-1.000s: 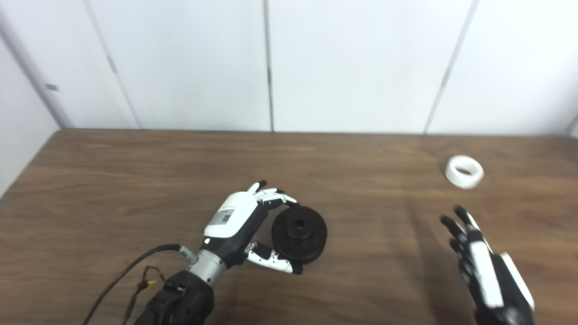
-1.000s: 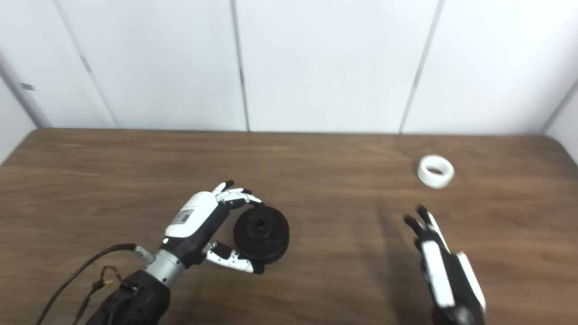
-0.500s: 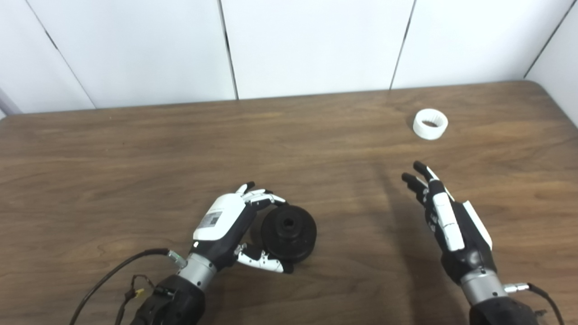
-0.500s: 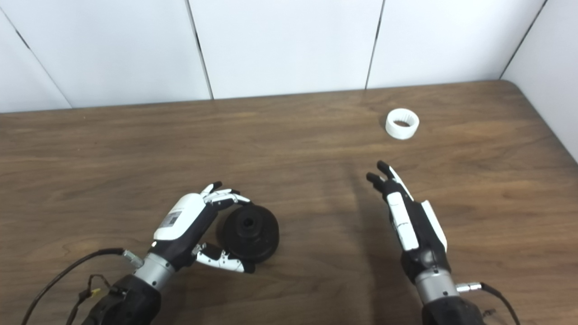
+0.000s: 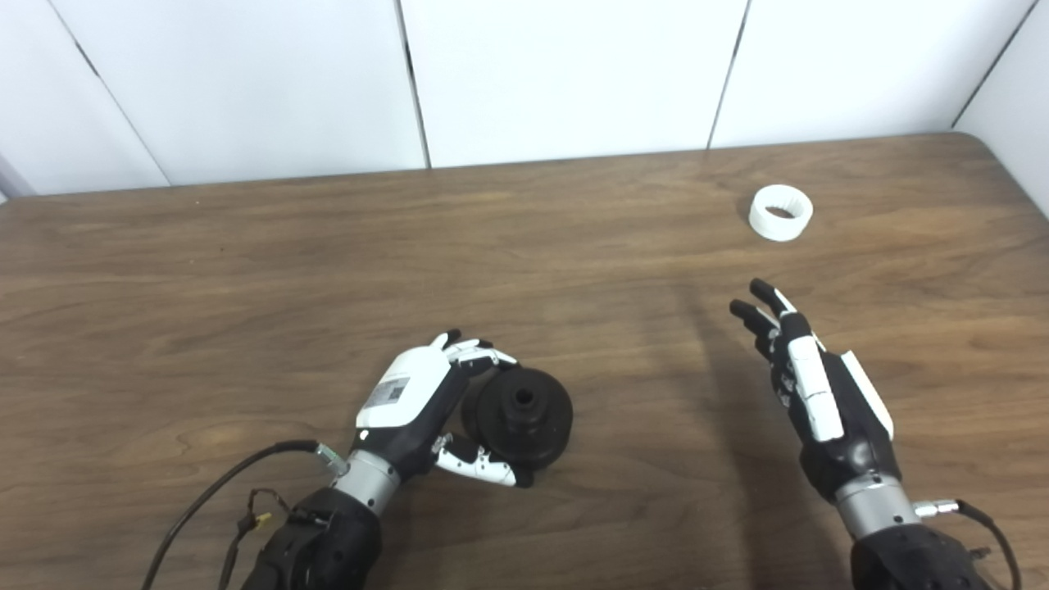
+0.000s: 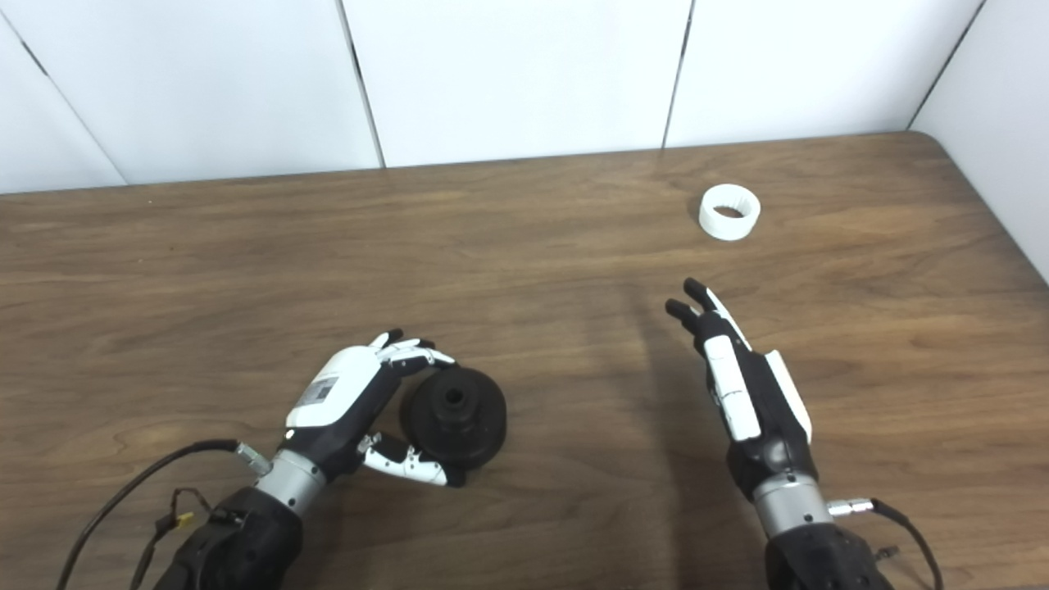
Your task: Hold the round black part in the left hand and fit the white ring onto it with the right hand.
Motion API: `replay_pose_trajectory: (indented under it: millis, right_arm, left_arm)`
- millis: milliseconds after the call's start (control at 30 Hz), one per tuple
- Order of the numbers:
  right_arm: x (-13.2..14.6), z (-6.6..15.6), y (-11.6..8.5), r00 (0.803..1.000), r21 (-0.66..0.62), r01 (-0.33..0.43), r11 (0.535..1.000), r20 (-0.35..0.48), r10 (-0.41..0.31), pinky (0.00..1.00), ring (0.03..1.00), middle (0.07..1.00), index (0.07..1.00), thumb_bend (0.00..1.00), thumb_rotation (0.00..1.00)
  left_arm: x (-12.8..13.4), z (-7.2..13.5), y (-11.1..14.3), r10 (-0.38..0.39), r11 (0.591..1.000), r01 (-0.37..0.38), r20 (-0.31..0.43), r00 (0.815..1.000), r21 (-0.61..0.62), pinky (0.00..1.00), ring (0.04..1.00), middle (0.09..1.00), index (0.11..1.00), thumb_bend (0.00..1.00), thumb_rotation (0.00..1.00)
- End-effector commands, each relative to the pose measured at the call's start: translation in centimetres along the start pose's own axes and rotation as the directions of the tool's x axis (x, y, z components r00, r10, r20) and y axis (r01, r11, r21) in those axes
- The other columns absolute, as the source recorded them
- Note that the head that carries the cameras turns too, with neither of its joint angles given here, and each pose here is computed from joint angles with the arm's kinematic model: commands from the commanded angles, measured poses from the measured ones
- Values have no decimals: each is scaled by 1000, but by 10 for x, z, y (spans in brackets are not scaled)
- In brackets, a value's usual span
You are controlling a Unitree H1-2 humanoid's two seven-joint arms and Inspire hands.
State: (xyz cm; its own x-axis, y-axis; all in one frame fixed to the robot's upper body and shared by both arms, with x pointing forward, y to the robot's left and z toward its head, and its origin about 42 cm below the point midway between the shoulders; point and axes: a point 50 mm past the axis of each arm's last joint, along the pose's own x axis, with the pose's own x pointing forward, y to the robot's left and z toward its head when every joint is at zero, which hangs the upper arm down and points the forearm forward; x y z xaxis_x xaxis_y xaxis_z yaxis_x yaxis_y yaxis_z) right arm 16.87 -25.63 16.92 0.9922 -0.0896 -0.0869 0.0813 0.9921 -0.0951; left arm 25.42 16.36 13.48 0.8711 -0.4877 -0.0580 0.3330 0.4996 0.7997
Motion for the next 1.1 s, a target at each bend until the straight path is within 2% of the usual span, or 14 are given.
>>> replay_pose_trajectory:
  millis: [0, 133, 167, 267, 333, 400, 533, 633, 733, 833, 967, 1067]
  right_arm:
    - [9, 18, 8, 995, 47, 9, 999, 100, -14, 1000, 956, 894, 938, 628, 1000]
    - [8, 22, 5, 993, 46, 18, 999, 117, -23, 991, 959, 896, 939, 629, 1000]
    - [8, 26, 3, 990, 22, 21, 1000, 136, -24, 962, 954, 897, 939, 613, 1000]
    - [10, 43, -8, 979, -77, 47, 996, 201, -30, 959, 940, 893, 933, 595, 983]
    - [15, 59, -19, 969, -153, 71, 986, 244, -32, 955, 936, 884, 921, 609, 916]
    - [21, 75, -28, 959, -225, 99, 969, 281, -32, 901, 918, 878, 905, 624, 787]
    - [37, 99, -47, 936, -356, 156, 921, 351, -23, 925, 915, 874, 890, 694, 690]
    - [54, 114, -59, 928, -424, 163, 891, 373, 8, 911, 913, 888, 892, 719, 607]
    - [74, 129, -70, 930, -538, 170, 825, 365, 46, 878, 909, 894, 886, 739, 511]
    - [92, 140, -78, 941, -628, 173, 758, 333, 61, 873, 906, 893, 861, 801, 414]
    - [116, 150, -89, 958, -728, 174, 663, 281, 57, 827, 880, 879, 840, 842, 380]
    - [128, 154, -95, 965, -755, 174, 632, 258, 43, 833, 882, 873, 825, 845, 352]
  left_arm:
    - [4, -1, 2, 13, 1000, -13, 1, 1000, 18, 1000, 891, 787, 482, 524, 54]
    - [4, -2, 1, 8, 1000, -7, -12, 1000, 13, 1000, 901, 794, 483, 524, 54]
    - [3, -2, 1, 9, 1000, -9, -14, 1000, 10, 1000, 902, 794, 483, 524, 55]
    - [2, -3, 1, 15, 1000, -15, -16, 1000, 6, 1000, 900, 793, 483, 524, 55]
    - [2, -4, 1, 20, 1000, -20, -13, 1000, 2, 1000, 900, 792, 483, 524, 55]
    - [1, -4, 0, 22, 1000, -22, -14, 1000, 1, 1000, 901, 793, 483, 524, 55]
    - [1, -4, -1, 27, 1000, -27, -12, 1000, 1, 1000, 897, 787, 483, 524, 54]
    - [0, -4, -2, 29, 1000, -29, -6, 1000, 0, 1000, 894, 783, 483, 524, 54]
    - [-3, -5, -3, 35, 999, -35, -2, 999, 2, 1000, 892, 783, 483, 524, 54]
    - [-7, -5, -1, 48, 999, -48, 4, 999, -1, 1000, 883, 771, 483, 524, 52]
    - [-11, -5, 0, 45, 999, -45, -13, 999, 15, 1000, 877, 772, 483, 524, 52]
    - [-14, -5, 0, 45, 999, -45, -15, 999, 15, 1000, 873, 772, 483, 523, 52]
